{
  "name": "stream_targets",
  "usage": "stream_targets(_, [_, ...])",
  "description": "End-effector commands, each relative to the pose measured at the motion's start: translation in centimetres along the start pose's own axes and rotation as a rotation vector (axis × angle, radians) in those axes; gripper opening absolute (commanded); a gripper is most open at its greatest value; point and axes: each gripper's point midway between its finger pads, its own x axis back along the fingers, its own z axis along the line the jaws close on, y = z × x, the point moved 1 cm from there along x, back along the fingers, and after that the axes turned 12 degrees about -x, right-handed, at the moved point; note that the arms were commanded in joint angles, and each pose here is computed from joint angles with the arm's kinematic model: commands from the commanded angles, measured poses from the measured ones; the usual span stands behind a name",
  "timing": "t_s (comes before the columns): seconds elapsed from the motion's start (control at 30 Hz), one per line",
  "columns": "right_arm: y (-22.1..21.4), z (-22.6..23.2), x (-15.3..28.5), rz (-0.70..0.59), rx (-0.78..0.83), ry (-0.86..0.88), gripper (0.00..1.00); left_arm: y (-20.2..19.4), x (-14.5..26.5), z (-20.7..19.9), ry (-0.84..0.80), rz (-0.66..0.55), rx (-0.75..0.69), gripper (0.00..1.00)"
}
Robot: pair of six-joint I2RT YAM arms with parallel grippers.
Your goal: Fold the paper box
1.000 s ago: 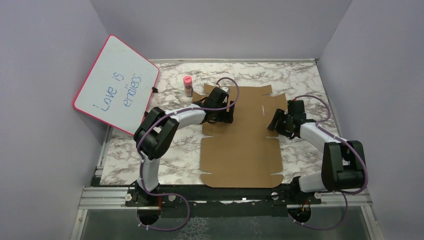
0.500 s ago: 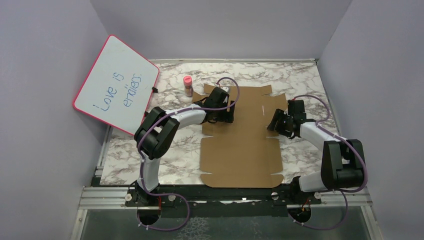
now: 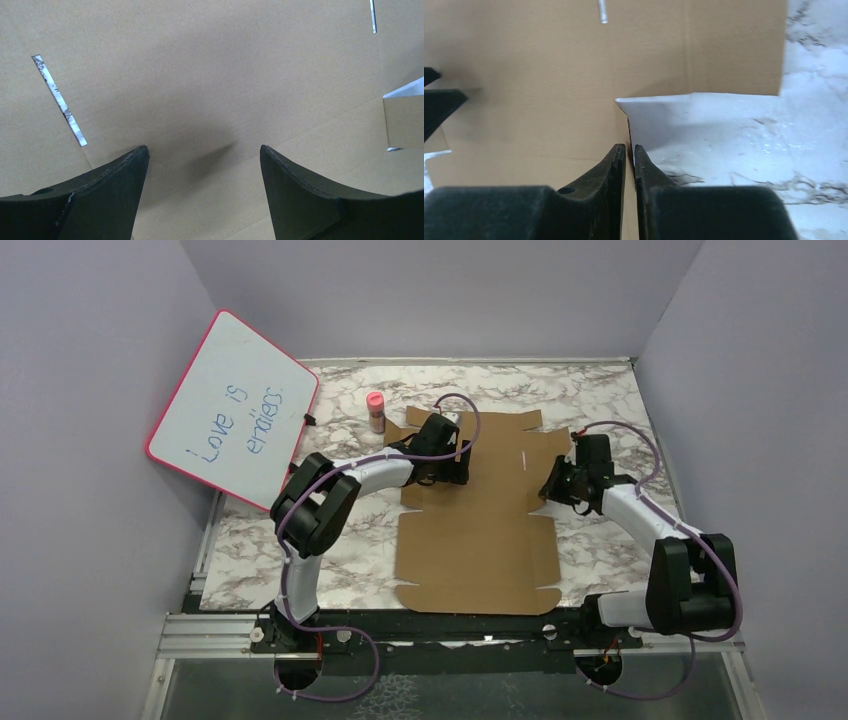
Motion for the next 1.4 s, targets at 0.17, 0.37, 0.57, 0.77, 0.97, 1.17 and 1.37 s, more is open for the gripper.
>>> stream_targets(0.17, [-0.6, 3.0, 0.2, -0.011, 0.133, -0.056, 0.13, -2.7, -1.2, -1.1, -0.034, 0.084, 0.010, 0.82])
stream_targets(0.37, [-1.3, 3.2, -0.8, -0.004, 0.171, -0.118, 0.13, -2.4, -0.9, -1.3, -0.042, 0.075, 0.009, 0.82])
stream_targets(0.57, [0.9, 4.5, 0.4, -0.064, 0.180, -0.107, 0.21, 0.4, 1.7, -1.3, -0.044, 0.011, -0.012, 0.84])
stream_targets(0.77, [4.1, 6.7, 2.5, -0.164, 0.219, -0.067, 0.41, 4.2, 7.0, 1.3, 0.010, -0.118, 0.029, 0.86])
stream_targets(0.97, [6.5, 10.9, 2.5, -0.190, 0.271, 0.070, 0.57, 5.0, 11.8, 6.9, 0.108, -0.168, 0.111, 0.88])
stream_targets(1.17, [7.3, 15.5, 0.5, -0.136, 0.358, 0.249, 0.74, 3.4, 14.3, 12.3, 0.204, -0.146, 0.176, 0.92])
stream_targets(1.37, [7.6, 18.8, -1.2, -0.134, 0.374, 0.412, 0.84, 3.0, 13.5, 14.4, 0.174, -0.107, 0.223, 0.92])
